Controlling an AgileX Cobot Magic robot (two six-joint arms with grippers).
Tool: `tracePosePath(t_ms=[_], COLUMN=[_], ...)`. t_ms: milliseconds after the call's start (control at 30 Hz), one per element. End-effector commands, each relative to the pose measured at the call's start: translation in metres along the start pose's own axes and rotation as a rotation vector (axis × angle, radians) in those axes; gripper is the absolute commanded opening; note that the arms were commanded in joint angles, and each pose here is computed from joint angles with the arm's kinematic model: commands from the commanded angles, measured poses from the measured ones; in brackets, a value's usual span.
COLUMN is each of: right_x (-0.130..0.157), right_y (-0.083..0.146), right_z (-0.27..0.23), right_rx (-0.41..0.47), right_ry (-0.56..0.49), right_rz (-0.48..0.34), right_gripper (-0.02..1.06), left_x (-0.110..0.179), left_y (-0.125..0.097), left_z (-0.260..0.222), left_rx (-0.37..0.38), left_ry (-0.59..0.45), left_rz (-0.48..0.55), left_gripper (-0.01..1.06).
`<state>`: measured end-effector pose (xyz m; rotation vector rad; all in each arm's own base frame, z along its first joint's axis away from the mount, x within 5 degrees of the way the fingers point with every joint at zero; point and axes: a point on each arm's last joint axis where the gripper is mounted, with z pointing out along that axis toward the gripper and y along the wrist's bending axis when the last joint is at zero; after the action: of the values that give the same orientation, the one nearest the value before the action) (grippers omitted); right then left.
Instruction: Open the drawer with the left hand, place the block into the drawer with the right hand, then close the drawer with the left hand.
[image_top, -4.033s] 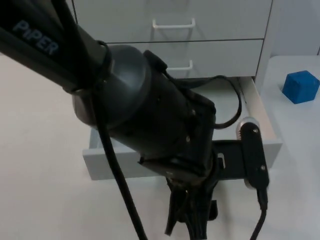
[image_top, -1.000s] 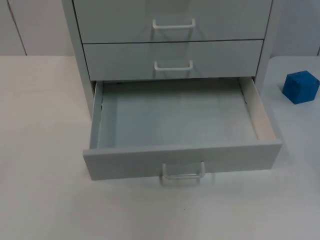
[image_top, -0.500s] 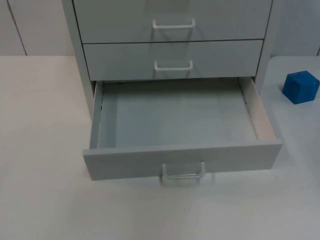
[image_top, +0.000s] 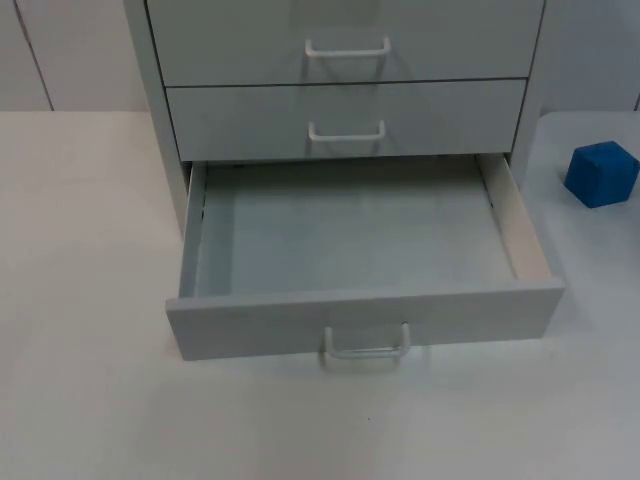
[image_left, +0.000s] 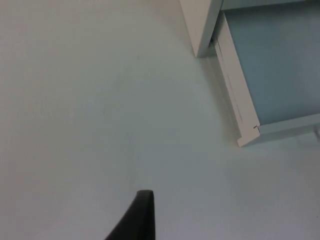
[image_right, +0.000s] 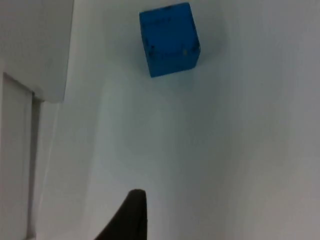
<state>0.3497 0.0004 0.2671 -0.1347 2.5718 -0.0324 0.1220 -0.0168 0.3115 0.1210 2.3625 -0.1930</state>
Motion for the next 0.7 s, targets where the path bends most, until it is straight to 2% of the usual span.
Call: tracePosePath(t_ms=[0,233,367,667], right_x=[-0.025,-0.052,-0.069,-0.074], right_y=[-0.002,0.012,0.031,0.036], right_z=[0.031,0.085,0.124,0.175], right_rx=[-0.001,-0.025,-0.039,-0.044], right_ry=[-0.005,0.01,-0.009,0.009], right_rz=[-0.046,-0.142,-0.195,-0.201], right_gripper=[1.04,1.04,1.04,1.04], left_x=[0.0,0.0,0.0,0.0], left_y=[0.0,0.0,0.0,0.0], left_z=[-0.001,-0.001,-0.001,-0.001], left_rx=[0.005,0.004,0.005,0.005], left_ry=[-0.011,-0.011,-0.011,-0.011], left_rz=[-0.016,-0.013,-0.014,-0.014], left_gripper=[1.05,1.05,1.05,1.05])
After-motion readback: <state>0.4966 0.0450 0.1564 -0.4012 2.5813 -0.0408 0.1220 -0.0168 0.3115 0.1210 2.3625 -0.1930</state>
